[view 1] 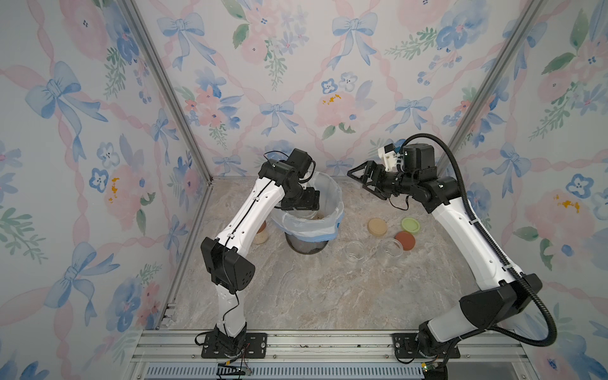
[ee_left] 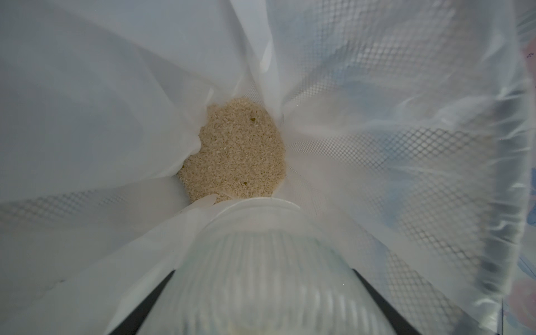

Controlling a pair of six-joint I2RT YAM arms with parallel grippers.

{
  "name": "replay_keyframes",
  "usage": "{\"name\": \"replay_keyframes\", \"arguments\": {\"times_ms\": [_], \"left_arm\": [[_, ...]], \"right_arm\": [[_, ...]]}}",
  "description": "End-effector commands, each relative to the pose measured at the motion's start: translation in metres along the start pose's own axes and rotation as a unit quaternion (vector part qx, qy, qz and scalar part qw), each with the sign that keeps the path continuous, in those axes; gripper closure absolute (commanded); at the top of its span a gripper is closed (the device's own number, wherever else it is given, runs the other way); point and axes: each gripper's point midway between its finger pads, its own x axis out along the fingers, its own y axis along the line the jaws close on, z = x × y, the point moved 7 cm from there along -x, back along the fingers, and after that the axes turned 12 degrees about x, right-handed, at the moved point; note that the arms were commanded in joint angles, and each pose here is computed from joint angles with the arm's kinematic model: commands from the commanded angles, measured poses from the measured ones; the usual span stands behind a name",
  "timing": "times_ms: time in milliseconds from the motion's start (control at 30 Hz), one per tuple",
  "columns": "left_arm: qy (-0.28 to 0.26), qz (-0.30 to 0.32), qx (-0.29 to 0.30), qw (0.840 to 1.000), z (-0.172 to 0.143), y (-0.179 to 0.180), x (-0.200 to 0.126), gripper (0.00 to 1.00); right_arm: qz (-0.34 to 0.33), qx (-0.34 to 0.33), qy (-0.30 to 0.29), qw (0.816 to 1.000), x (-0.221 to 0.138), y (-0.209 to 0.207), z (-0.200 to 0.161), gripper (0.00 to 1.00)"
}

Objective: Empty moldy rice from jars
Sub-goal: Pour the moldy rice from the jar into the trash bin.

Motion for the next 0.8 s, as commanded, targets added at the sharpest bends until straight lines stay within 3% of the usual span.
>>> {"name": "replay_keyframes", "arguments": {"times_ms": [0,100,133,233,367,500,600,700,767], "left_arm": [[-0.028,-0.024,-0.005,0.999,0.013,-0.009,-0.011,1.0],[-0.044,-0.066,-0.023,0.997,0.025,-0.012,-0.019,1.0],[-0.041,-0.11,-0.054,0.992,0.03,-0.011,-0.02,1.0],[-0.045,-0.235,-0.12,0.963,0.045,-0.013,-0.03,1.0],[-0.054,-0.256,-0.141,0.955,0.048,-0.003,-0.042,1.0],[-0.049,-0.25,-0.147,0.956,0.044,0.007,-0.039,1.0],[-0.061,-0.23,-0.13,0.963,0.045,0.012,-0.037,1.0],[-0.095,-0.135,-0.081,0.983,0.047,0.021,-0.036,1.0],[-0.155,0.047,-0.051,0.986,0.05,0.027,-0.051,1.0]], "right_arm": [[0.022,-0.003,-0.004,1.0,-0.005,0.006,0.002,0.03],[0.022,0.0,-0.003,1.0,-0.004,0.006,0.002,0.03],[0.021,0.0,-0.001,1.0,-0.004,0.006,0.002,0.03],[0.022,-0.001,0.0,1.0,-0.005,0.007,0.003,0.03],[0.023,-0.001,0.0,1.0,-0.003,0.01,0.005,0.03],[0.025,0.004,-0.001,1.0,0.0,0.009,0.006,0.03],[0.024,0.006,0.001,1.0,0.003,0.008,0.006,0.03],[0.022,0.007,0.001,1.0,0.005,0.008,0.006,0.03],[0.021,0.008,0.003,1.0,0.006,0.008,0.006,0.03]]}}
